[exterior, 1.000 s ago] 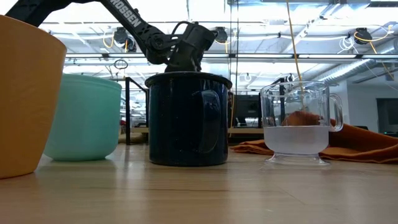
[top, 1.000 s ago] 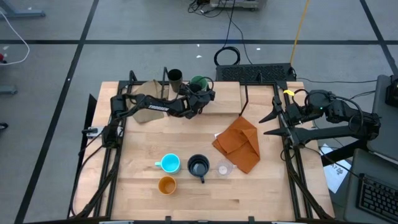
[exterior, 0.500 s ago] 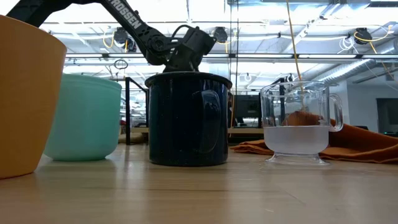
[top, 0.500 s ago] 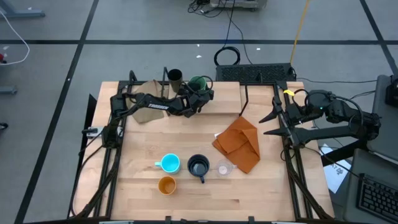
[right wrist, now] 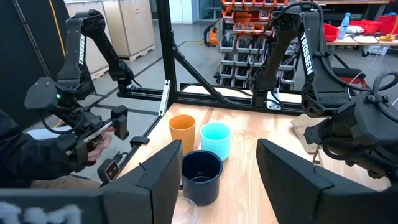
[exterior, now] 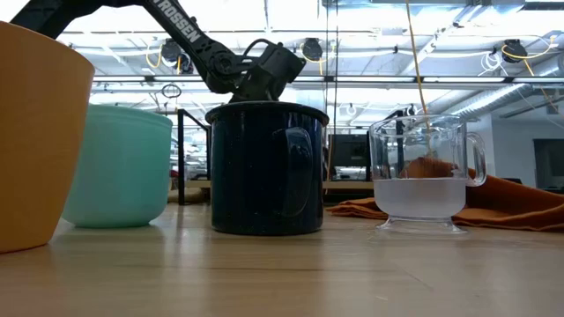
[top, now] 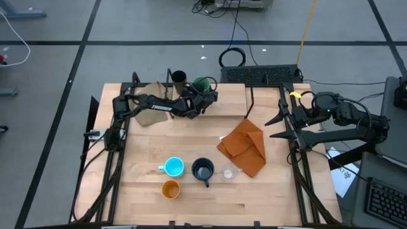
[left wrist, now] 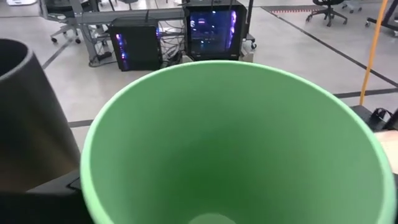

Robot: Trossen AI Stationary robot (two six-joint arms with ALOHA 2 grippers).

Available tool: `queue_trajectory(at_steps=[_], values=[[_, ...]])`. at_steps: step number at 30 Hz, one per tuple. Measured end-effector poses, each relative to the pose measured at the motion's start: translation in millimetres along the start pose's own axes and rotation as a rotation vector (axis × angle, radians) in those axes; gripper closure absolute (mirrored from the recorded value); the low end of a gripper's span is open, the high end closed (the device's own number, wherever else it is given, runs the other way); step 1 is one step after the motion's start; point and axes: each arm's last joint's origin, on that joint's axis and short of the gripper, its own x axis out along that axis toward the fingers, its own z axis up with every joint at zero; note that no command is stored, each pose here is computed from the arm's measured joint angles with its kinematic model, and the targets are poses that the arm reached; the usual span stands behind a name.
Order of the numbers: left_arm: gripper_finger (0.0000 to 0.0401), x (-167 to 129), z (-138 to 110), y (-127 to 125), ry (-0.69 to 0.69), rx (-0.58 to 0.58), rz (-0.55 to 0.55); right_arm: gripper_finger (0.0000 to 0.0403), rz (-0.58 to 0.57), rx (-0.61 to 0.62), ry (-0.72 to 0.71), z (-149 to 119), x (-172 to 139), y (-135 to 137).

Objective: Stack small to large cups/mugs on shelf
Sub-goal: Put the green cup on the shelf

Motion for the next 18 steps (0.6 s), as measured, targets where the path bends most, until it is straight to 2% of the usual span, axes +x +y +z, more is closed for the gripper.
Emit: queue_trajectory(at_steps=[18], values=[[0.0002, -0.4, 0.2, -1.3, 0.008, 0.021, -0.026, 0.0204, 0.0, 0.004, 0.0, 0.0, 0.1, 0.0]])
